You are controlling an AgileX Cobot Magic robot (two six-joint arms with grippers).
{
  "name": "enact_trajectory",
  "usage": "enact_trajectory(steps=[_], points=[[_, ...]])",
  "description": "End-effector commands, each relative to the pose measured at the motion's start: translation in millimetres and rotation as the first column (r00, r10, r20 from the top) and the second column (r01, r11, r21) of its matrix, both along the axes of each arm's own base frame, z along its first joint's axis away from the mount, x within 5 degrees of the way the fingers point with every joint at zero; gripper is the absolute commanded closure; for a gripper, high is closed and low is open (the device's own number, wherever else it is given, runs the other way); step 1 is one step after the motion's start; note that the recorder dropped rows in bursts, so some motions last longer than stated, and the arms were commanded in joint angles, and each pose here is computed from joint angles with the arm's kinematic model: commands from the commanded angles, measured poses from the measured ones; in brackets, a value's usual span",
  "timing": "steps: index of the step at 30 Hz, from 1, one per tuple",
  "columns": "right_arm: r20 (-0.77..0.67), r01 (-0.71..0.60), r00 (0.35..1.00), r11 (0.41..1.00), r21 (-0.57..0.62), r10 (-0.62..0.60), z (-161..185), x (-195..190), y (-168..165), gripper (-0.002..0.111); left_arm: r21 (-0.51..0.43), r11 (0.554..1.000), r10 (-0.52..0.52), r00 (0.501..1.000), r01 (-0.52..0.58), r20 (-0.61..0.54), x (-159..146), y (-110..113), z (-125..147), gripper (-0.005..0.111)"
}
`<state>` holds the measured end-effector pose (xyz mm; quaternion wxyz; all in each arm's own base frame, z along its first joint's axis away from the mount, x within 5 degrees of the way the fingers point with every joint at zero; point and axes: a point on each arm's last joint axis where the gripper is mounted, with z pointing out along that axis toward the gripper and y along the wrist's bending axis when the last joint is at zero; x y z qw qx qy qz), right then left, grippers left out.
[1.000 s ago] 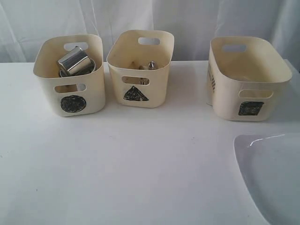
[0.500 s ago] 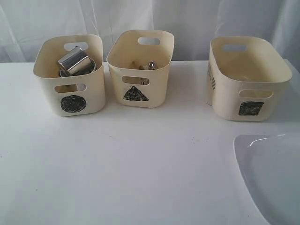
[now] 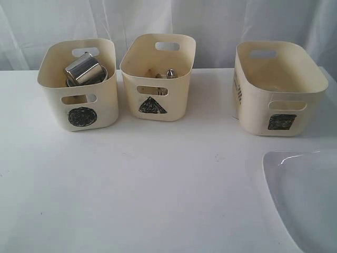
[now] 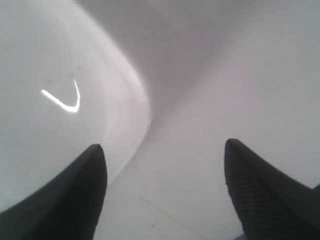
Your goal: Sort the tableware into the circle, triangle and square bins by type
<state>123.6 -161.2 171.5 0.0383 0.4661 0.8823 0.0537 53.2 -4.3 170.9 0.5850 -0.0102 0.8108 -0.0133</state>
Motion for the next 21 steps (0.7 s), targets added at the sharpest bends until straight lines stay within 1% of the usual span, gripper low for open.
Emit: enact_trajectory(steps=[1,11,13,16,18,21], points=[[-0.02,-0.008,1.0,0.999,0.045,0.009,-17,3,-4,0.045,-0.003,1.0,-0.006,1.0,0.006,0.002,0,0,-1,0.107],[0.122,-0.042,0.992,0.995,0.091,0.03,-39,22,-10,0.045,-0.003,1.0,-0.006,1.0,0.006,0.002,0,0,-1,0.107],[0.132,-0.039,0.991,0.994,0.097,0.026,-43,24,-11,0.045,-0.003,1.0,-0.006,1.0,0.006,0.002,0,0,-1,0.107],[0.124,-0.036,0.992,0.994,0.107,0.023,-51,25,-13,0.049,-0.003,1.0,-0.006,1.0,0.006,0.002,0,0,-1,0.107],[0.115,-0.031,0.993,0.993,0.11,0.018,-56,26,-14,0.053,-0.003,1.0,-0.006,1.0,0.006,0.002,0,0,-1,0.107],[0.103,-0.022,0.995,0.994,0.109,0.011,-64,26,-16,0.063,-0.003,1.0,-0.006,1.0,0.006,0.002,0,0,-1,0.107]])
